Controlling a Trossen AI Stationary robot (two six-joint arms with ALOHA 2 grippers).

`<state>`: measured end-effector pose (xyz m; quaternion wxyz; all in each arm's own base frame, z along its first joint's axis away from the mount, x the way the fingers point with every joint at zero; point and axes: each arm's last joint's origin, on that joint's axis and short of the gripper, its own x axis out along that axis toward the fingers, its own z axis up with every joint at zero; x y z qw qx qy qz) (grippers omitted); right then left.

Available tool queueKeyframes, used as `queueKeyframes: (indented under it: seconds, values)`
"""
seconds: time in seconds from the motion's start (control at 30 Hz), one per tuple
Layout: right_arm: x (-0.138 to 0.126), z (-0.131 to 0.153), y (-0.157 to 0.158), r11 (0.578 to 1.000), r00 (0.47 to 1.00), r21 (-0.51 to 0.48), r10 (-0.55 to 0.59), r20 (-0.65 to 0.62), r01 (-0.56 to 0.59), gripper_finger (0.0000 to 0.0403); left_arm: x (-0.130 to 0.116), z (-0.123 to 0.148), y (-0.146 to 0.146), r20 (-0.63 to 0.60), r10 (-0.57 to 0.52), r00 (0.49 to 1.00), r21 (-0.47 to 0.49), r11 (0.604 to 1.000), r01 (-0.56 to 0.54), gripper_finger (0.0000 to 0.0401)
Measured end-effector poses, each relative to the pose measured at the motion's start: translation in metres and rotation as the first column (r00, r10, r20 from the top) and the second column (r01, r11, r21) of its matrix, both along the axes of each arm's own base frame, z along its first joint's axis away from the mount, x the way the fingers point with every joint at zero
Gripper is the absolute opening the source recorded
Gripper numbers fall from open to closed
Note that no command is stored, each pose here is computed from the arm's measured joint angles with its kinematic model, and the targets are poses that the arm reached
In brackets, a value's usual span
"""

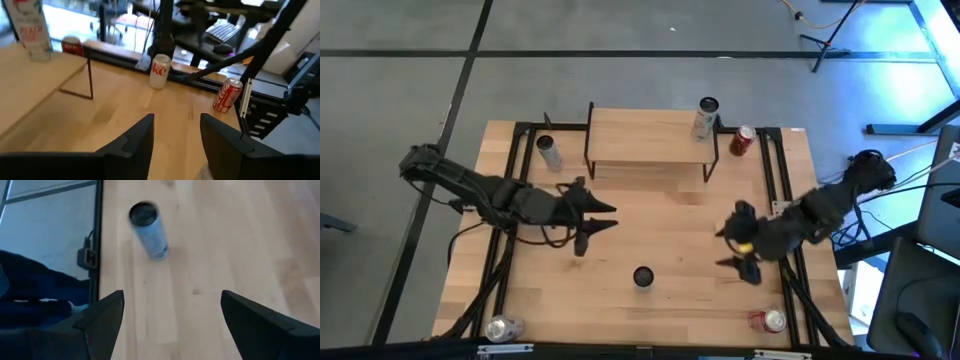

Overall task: Place canned beverage on shelf
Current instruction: Put the white-pink soda can on the shelf aligned with the other white-pink soda can

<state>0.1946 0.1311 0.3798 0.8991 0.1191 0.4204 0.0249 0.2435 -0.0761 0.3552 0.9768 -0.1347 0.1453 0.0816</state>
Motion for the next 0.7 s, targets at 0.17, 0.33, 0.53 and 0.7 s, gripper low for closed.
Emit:
queueKeyframes:
  seconds: [0.17,0.33,0.53,0.7]
  values:
    - [-0.013,-0.018,0.022,1.0,1.0,-0.018,0.017,-0.016,-0.017,0.0319,-0.003,0.024,0.004,-0.103,0.065,0.993,-0.096,0.993,-0.075,0.0151]
    - [-0.019,-0.023,0.029,1.0,1.0,-0.016,-0.004,-0.013,0.003,0.0319,-0.013,0.044,0.009,-0.096,0.064,0.993,-0.1,0.992,-0.074,0.0151]
    - [-0.018,-0.022,0.028,0.998,0.998,-0.012,-0.066,0.011,0.066,0.0319,-0.026,0.053,0.023,-0.082,0.108,0.991,-0.005,0.994,-0.109,0.0151]
    - [-0.013,-0.021,0.021,0.988,0.988,-0.056,-0.139,0.065,0.143,0.0319,-0.04,0.047,0.047,-0.198,0.194,0.961,-0.047,0.977,-0.206,0.0151]
